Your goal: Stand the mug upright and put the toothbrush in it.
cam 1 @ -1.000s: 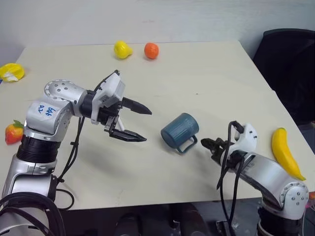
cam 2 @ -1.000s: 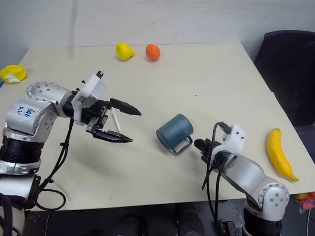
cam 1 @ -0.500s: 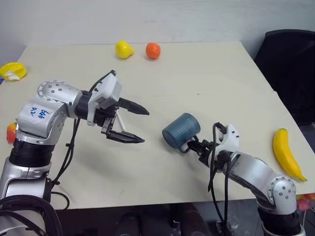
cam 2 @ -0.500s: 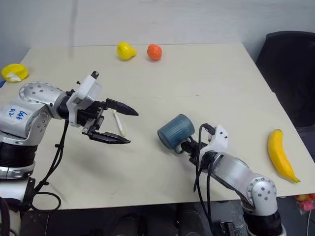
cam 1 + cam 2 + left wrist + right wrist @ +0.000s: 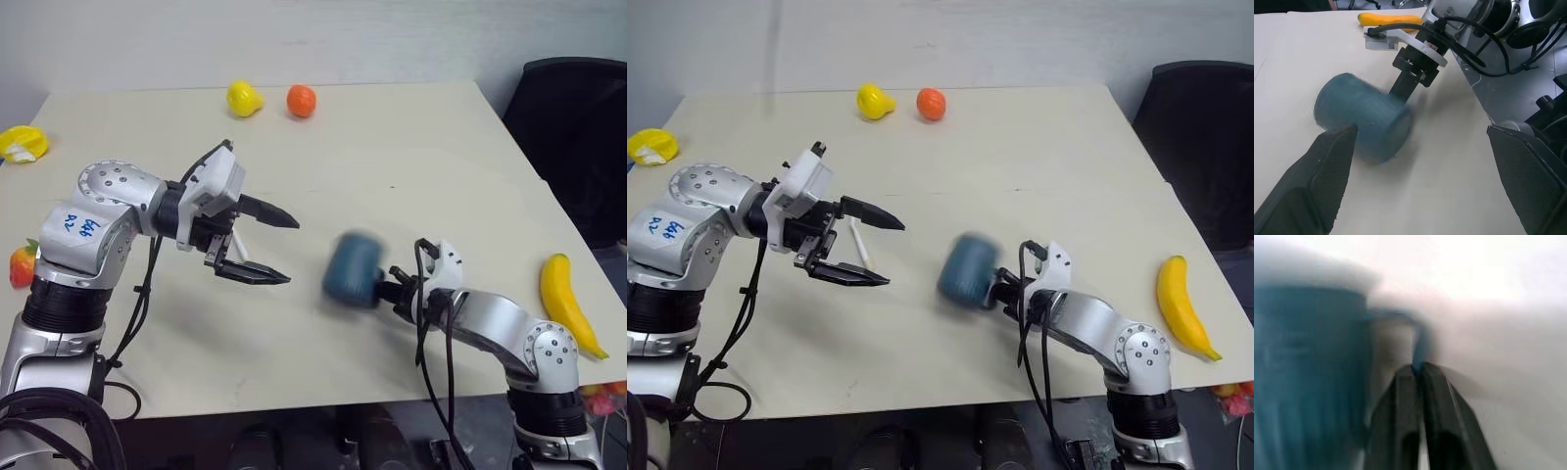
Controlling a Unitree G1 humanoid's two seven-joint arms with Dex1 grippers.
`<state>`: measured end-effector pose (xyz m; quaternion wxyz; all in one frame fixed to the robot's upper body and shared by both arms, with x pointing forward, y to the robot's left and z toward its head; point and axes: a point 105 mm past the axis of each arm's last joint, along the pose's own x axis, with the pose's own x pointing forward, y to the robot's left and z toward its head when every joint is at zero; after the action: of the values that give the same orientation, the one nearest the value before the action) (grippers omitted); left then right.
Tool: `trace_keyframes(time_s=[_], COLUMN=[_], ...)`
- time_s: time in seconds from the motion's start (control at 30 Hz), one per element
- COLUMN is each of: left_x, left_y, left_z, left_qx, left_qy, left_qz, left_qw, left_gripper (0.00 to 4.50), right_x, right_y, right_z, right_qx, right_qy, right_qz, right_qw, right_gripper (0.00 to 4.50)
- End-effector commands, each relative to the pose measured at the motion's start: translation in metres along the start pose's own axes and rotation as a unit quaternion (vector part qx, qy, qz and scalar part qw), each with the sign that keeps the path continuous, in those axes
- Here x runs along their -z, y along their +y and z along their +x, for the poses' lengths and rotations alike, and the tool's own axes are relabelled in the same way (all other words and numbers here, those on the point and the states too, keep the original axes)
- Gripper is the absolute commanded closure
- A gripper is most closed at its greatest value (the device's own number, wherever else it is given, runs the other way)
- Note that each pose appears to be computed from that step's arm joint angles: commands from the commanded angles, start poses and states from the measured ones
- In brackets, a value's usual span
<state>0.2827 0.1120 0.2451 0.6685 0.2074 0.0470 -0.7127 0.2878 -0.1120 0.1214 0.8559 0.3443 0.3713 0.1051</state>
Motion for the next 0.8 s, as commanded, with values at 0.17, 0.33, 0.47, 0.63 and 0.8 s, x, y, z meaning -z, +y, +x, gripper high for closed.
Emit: trace_keyframes(time_s=[0.17,0.33,0.47,0.63,0.8], left_x=[-0.003,0.005,0.014,0.015,0.017], left_y=[0.005,0.003,-0.004,-0.012,-0.014], left_z=[-0.015,-0.039,-0.057,-0.07,-0.082], left_qx=[-0.053,-0.134,-0.186,-0.208,-0.231], left_qy=[-0.015,-0.027,-0.015,0.003,0.025], left_qz=[-0.005,-0.054,-0.08,-0.091,-0.093], left_qw=[0.998,0.989,0.979,0.974,0.968], left_gripper=[0.0,0.0,0.0,0.0,0.0], right_x=[-0.05,-0.08,-0.081,-0.068,-0.056], right_y=[0.029,0.06,0.098,0.122,0.119], right_z=[-0.022,-0.011,0.015,0.048,0.068], right_qx=[-0.052,-0.097,-0.145,-0.189,-0.196], right_qy=[-0.073,-0.207,-0.335,-0.395,-0.402], right_qz=[-0.186,-0.329,-0.461,-0.477,-0.485], right_qw=[0.978,0.916,0.809,0.762,0.751], right_gripper=[4.47,4.47,4.47,4.47,4.47])
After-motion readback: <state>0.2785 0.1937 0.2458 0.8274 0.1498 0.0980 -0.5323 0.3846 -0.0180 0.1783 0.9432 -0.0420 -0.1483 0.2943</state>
